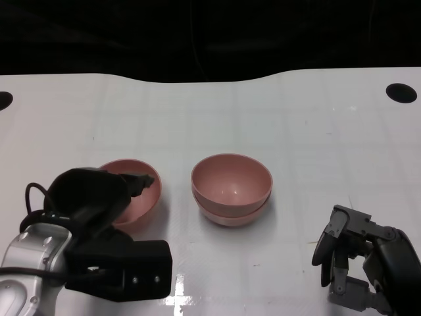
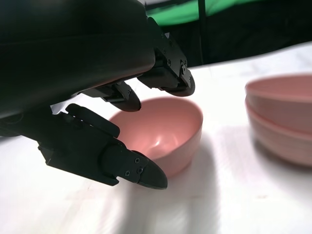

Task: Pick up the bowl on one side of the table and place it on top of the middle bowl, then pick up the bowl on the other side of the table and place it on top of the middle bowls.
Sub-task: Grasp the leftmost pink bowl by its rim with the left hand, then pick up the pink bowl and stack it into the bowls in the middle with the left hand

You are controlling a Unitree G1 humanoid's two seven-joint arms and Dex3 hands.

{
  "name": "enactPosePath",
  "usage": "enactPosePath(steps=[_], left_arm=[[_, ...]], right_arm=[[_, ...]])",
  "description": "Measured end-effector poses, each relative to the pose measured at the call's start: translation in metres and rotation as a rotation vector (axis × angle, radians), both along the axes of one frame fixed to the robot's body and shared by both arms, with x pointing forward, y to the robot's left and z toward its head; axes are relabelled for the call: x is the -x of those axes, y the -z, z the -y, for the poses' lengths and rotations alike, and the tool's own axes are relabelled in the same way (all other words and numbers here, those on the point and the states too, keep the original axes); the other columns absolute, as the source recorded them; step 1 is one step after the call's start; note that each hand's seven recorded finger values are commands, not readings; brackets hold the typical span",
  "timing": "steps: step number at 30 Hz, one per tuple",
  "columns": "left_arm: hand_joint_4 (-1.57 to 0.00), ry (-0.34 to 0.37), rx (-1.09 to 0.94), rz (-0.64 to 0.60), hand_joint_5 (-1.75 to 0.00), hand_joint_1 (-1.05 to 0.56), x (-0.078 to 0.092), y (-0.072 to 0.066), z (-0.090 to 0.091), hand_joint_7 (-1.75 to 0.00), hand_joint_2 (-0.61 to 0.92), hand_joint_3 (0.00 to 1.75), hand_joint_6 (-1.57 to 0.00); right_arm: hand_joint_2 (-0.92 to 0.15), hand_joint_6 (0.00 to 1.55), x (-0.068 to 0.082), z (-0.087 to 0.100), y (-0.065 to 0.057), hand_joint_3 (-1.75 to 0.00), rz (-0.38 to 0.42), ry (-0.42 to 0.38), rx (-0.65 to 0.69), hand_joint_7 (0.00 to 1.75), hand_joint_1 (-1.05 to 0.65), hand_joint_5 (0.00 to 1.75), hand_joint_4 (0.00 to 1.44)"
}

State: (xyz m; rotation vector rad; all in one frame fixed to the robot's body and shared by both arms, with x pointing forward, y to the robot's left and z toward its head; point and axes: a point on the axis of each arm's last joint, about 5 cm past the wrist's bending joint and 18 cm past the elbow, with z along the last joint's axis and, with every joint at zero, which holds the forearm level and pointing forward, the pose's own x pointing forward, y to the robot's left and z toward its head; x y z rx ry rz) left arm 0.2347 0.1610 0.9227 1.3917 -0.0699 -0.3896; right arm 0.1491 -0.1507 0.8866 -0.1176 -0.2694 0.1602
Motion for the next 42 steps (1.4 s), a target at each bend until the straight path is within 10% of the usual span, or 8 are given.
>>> enactPosePath(steps=[7, 13, 15, 18, 20, 26, 33, 42], left_arm=[[-0.76, 0.018, -0.082, -0.093, -0.21, -0.46, -0.016, 0.01, 0.006, -0.03, 0.92, 0.09, -0.55], [-0.75, 0.028, -0.119, -0.185, -1.45, -0.28, -0.033, 0.02, 0.006, -0.18, 0.92, 0.21, -1.1], [-0.76, 0.032, -0.086, -0.139, -1.68, -0.26, -0.034, 0.024, 0.004, -0.4, 0.92, 0.21, -1.06], [-0.85, 0.038, -0.031, -0.068, -1.74, -0.25, -0.033, 0.026, 0.004, -1.24, 0.91, 0.16, -0.78], [-0.88, 0.035, -0.002, -0.012, -1.74, -0.24, -0.033, 0.029, 0.005, -1.45, 0.91, 0.16, -0.69], [-0.88, 0.054, 0.077, 0.107, -1.75, -0.23, -0.03, 0.031, 0.006, -1.52, 0.88, 0.35, -0.66], [-0.86, 0.083, 0.15, 0.259, -1.75, -0.22, -0.031, 0.021, 0.008, -1.54, 0.54, 0.97, -0.71], [-0.83, 0.168, 0.175, 0.383, -1.75, -0.24, -0.03, 0.007, 0.017, -1.32, 0.49, 1.03, -0.79]], right_arm=[[-0.29, 0.83, 0.0, -0.001, 0.0, -1.59, -0.007, 0.001, 0.003, 1.56, -0.03, 1.75, 0.93], [-0.29, 0.82, 0.0, -0.001, 0.0, -1.58, -0.007, 0.0, 0.006, 1.54, -0.03, 1.75, 0.93], [-0.29, 0.83, 0.0, -0.001, 0.0, -1.58, -0.007, 0.0, 0.007, 1.54, -0.04, 1.75, 0.93], [-0.29, 0.83, 0.0, -0.001, 0.0, -1.58, -0.007, 0.0, 0.007, 1.54, -0.04, 1.75, 0.93], [-0.29, 0.83, 0.0, -0.001, 0.0, -1.58, -0.007, -0.001, 0.007, 1.54, -0.03, 1.75, 0.93], [-0.28, 0.83, 0.0, -0.001, 0.0, -1.59, -0.007, -0.001, 0.007, 1.53, -0.04, 1.75, 0.93], [-0.28, 0.84, 0.0, -0.001, 0.0, -1.59, -0.007, -0.001, 0.007, 1.53, -0.05, 1.75, 0.93], [-0.28, 0.83, 0.0, -0.001, 0.0, -1.59, -0.009, -0.009, 0.009, 1.53, -0.04, 1.75, 0.92]])
